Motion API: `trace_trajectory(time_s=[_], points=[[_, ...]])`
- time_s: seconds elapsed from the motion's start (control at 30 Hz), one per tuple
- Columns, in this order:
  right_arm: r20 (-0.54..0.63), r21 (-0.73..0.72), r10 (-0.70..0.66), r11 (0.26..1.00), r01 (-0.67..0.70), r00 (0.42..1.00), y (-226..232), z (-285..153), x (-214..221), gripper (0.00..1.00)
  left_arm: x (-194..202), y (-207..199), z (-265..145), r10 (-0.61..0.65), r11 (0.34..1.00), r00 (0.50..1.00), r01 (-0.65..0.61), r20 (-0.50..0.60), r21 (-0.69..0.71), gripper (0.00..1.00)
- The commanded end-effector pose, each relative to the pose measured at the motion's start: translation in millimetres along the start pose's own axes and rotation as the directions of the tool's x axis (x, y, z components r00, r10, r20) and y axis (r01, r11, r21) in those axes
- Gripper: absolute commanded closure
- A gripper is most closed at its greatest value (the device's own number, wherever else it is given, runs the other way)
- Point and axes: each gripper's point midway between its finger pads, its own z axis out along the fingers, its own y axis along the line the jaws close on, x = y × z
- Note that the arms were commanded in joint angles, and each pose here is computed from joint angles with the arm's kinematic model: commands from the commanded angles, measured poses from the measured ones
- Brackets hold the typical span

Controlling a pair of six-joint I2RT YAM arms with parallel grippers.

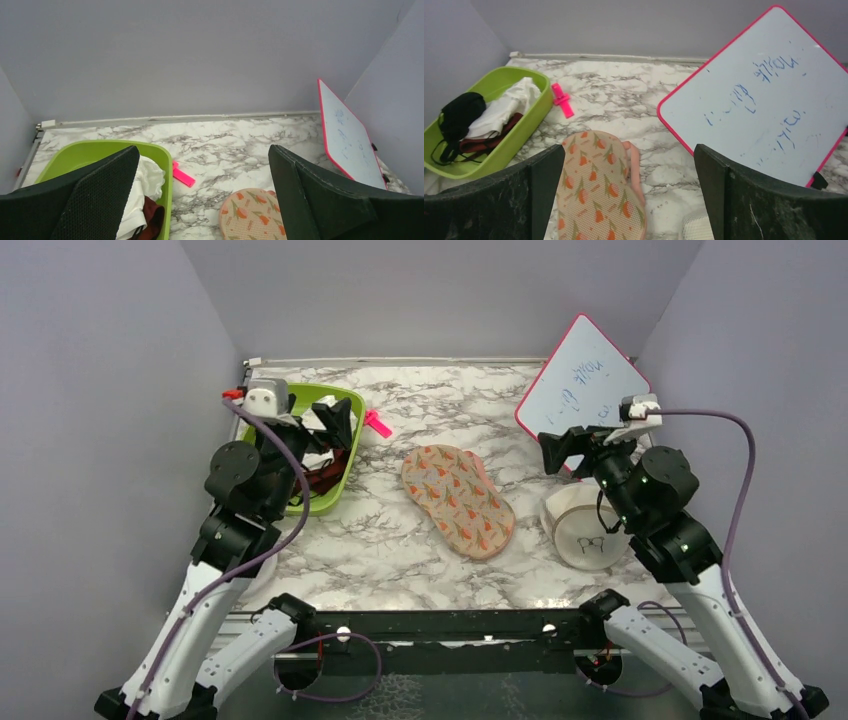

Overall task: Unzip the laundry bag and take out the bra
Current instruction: Pick up the laundry bag at the center of the board.

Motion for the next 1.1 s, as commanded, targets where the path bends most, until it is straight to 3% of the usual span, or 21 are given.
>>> trace_trajectory(time_s=[0.0,0.3,0.5,0.63,0.8,0.9,1.07], points=[[-0.027,0.066,0.045,0.997,-0.043,0.999,-15,24,14,0.0,21,-17,22,0.035,0.999,0.998,-0.033,-0.045,0.042,0.01],[-0.181,0.193,0.108,0.978,-0.072,0.978,-52,56,74,0.0,99,-81,54,0.135,0.966,0.972,-0.085,-0.193,0.246,0.01],[-0.219,0.154,0.135,0.983,-0.103,0.966,-52,60,91,0.0,179,-142,38,0.39,0.801,0.891,-0.204,-0.232,0.563,0.01],[-0.208,0.078,0.135,0.99,-0.121,0.969,-42,59,92,0.0,233,-175,4,0.57,0.623,0.802,-0.284,-0.175,0.729,0.01],[-0.2,0.033,0.134,0.991,-0.13,0.971,-34,53,87,0.0,307,-198,-67,0.769,0.267,0.635,-0.416,0.068,0.869,0.01],[-0.186,0.001,0.136,0.99,-0.138,0.973,-28,49,80,0.0,338,-202,-93,0.821,0.103,0.545,-0.436,0.171,0.894,0.03],[-0.157,-0.044,0.147,0.987,-0.156,0.977,-20,43,71,0.0,366,-206,-106,0.839,-0.081,0.446,-0.462,0.31,0.883,0.12]])
